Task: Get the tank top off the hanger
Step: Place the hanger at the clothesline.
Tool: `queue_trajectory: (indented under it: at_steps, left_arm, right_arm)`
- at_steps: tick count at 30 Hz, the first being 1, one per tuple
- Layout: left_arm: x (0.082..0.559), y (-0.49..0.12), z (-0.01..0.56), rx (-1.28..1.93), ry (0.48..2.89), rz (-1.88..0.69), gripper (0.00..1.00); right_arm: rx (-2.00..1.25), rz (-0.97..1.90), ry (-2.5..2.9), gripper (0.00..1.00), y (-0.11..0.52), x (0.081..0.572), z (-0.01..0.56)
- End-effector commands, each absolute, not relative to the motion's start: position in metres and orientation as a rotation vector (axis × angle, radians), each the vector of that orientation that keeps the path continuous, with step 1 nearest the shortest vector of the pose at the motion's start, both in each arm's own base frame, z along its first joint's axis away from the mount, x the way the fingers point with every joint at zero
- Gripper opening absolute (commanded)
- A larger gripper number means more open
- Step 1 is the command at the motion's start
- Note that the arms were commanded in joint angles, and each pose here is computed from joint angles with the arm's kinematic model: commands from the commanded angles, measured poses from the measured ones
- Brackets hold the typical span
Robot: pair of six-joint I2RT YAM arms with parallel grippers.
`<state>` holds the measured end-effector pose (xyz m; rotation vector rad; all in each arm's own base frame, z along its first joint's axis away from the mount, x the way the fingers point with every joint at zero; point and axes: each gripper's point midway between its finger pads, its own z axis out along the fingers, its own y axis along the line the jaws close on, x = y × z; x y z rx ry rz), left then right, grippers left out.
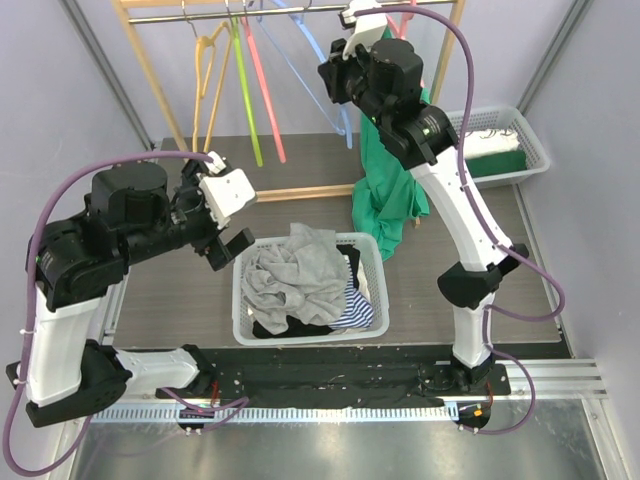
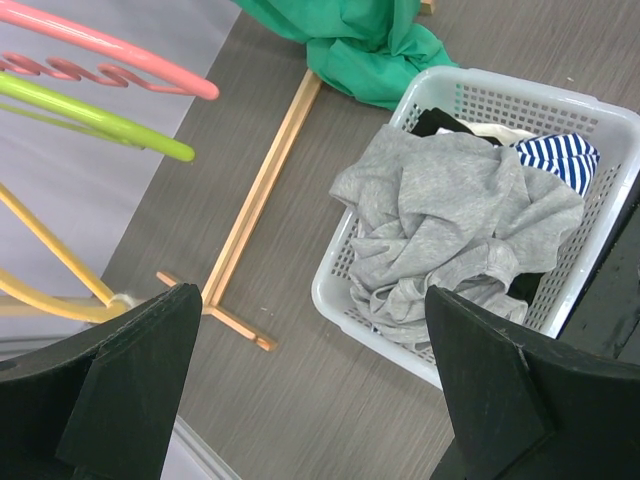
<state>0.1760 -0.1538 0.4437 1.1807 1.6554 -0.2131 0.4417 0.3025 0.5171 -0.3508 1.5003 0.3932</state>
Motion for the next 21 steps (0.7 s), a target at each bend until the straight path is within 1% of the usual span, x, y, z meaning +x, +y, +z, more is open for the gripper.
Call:
queue_trajectory:
  at_steps: [1, 8, 12, 21]
  left_arm:
    - [0.159, -0.134, 0.429, 1.224, 1.729, -0.200, 1.00]
    - [0.159, -0.134, 0.432, 1.209, 1.727, -0.206, 1.00]
    - [0.157, -0.136, 0.432, 1.206, 1.728, -0.235, 1.00]
    - [0.159, -0.134, 0.433, 1.183, 1.738, -0.236, 1.00]
  right_arm:
    - [-0.288, 0.422, 1.373, 0.01, 0.297, 0.436, 0.560]
    - [-0.284, 0.459, 1.396, 0.01, 0.305, 0.440, 0.551]
    - [-0.315, 0.481, 1.410, 0.01, 0.320, 0.438, 0.541]
    - [-0.396, 0.429, 1.407, 0.01, 0.350, 0.430, 0.528]
